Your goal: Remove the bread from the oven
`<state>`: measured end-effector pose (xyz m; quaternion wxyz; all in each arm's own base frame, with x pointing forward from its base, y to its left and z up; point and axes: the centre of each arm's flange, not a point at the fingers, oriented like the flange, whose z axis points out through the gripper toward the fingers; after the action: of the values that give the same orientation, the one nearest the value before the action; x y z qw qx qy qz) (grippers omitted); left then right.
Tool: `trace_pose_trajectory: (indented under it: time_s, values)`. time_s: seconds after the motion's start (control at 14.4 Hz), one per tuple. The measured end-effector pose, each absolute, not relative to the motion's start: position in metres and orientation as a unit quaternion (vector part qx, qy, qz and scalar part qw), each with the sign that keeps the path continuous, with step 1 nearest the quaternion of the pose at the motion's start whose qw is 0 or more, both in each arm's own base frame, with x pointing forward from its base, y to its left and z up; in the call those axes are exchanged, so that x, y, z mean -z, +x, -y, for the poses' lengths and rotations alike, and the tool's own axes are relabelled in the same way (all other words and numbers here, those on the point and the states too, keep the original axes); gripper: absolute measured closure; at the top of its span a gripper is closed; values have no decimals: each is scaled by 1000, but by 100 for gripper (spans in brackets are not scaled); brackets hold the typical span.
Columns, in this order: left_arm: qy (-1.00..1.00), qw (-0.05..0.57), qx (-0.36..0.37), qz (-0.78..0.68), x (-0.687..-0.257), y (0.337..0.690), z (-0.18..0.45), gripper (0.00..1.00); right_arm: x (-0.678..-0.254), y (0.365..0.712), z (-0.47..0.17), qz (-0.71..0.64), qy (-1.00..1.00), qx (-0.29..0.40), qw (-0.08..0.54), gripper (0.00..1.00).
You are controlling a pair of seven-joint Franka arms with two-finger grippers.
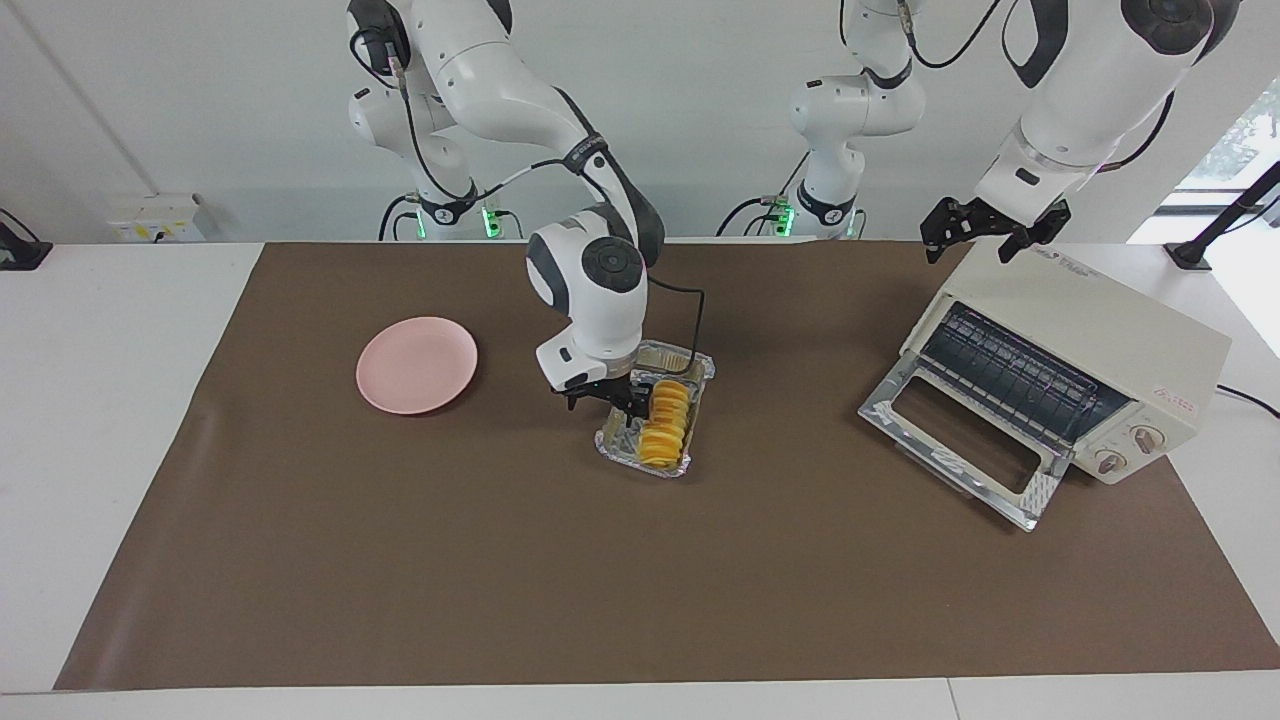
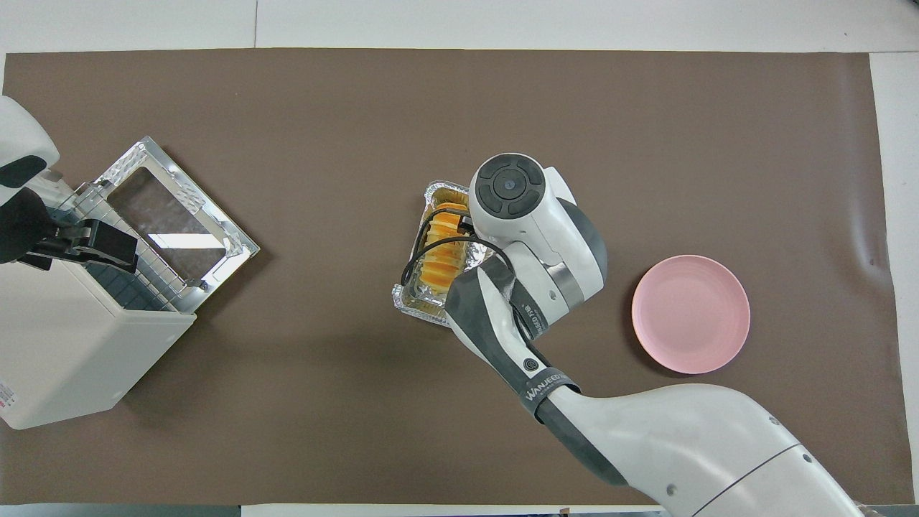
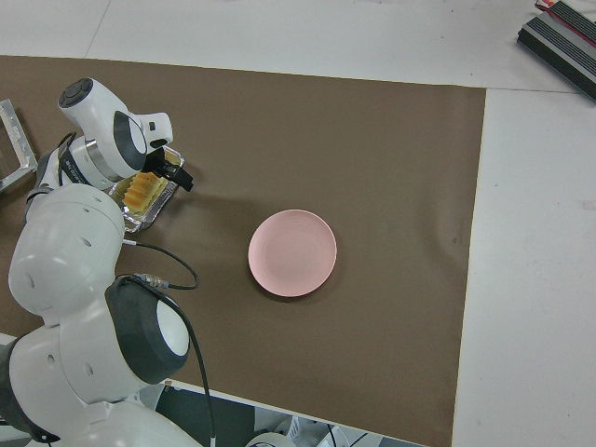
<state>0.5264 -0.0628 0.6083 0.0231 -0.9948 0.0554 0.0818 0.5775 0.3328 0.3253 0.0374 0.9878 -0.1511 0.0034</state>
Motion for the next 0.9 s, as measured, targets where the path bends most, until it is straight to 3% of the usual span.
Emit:
trace_pose_trajectory:
  time_s: [0.28,0.56,0.69,0.76,0.83,0.9]
  values:
    - [-995,23,-82,-55,-608,526,63,0,-316,565,-343,134,990,4,44,12]
    - [-995,23,-82,-55,-608,526,63,0,-313,560,-352,126,991,-2,39,56]
    - [-995,23,-82,-55,-608,526,63,0,-314,561,-351,127,991,-3,38,73]
    - [-995,23,-82,-55,-608,526,63,0,-314,561,-351,128,991,-4,37,88]
    - [-995,23,-82,-55,-608,526,63,0,-315,562,-351,128,991,-5,36,97]
    - [-995,23,-82,-55,-608,526,63,0,-317,564,-350,129,991,-8,34,99]
